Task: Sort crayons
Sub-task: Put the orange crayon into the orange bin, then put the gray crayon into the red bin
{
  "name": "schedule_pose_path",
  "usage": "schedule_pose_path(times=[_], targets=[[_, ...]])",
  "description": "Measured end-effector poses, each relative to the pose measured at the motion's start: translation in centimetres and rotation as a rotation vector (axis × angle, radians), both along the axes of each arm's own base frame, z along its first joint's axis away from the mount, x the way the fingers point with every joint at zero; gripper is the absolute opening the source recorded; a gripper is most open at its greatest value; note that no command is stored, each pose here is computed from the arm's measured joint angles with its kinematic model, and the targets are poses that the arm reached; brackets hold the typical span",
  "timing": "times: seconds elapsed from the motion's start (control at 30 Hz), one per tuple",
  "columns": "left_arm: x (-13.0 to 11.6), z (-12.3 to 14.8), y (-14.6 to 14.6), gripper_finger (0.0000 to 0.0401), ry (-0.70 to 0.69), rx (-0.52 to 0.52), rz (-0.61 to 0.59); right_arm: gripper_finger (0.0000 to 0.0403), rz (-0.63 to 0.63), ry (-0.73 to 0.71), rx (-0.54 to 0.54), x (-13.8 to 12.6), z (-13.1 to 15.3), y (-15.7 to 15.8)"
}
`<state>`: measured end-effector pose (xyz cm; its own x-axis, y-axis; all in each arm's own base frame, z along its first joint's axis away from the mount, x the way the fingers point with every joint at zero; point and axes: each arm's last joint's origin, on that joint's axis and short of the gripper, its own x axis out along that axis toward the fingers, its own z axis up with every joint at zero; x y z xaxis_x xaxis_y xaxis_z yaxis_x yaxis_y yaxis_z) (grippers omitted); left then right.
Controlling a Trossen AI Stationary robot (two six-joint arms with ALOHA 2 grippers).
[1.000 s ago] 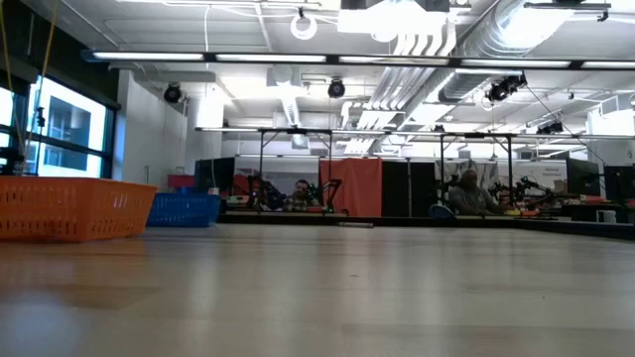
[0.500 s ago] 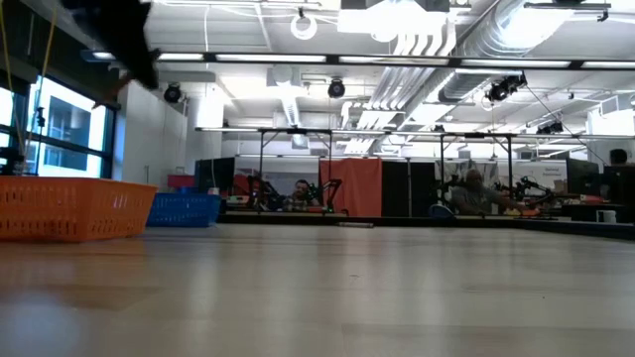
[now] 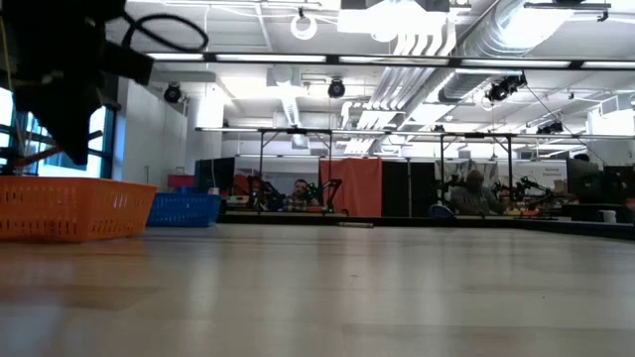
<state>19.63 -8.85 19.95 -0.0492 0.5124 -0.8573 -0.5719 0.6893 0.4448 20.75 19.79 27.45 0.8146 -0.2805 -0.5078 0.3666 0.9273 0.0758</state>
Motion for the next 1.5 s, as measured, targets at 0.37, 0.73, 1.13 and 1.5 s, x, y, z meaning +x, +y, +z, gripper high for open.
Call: schedule_pose_path(times=[0.37, 0.73, 1.13, 1.5], targets=[[0.3, -1.8, 0.9, 0.0072, -0.011, -0.029, -0.027, 0.0171, 0.005, 0.008, 0.014, 0.1, 0.0, 0.0], [3.3, 2.0, 0.3, 0.0092, -0.106, -0.087, -0.155, 0.0171, -0.021, 0.092, -0.023, 0.4, 0.8, -1.3], [9.8, 9.7, -3.0, 0.009, -0.713, -0.04, -0.485, 0.0171, -0.199, 0.559, -0.111, 3.4, -1.2, -11.4], [9.4, 8.5, -9.0, 0.009, -0.798, -0.105, -0.646, 0.0171, -0.09, 0.31, 0.049, 8.6, -2.5, -25.5]])
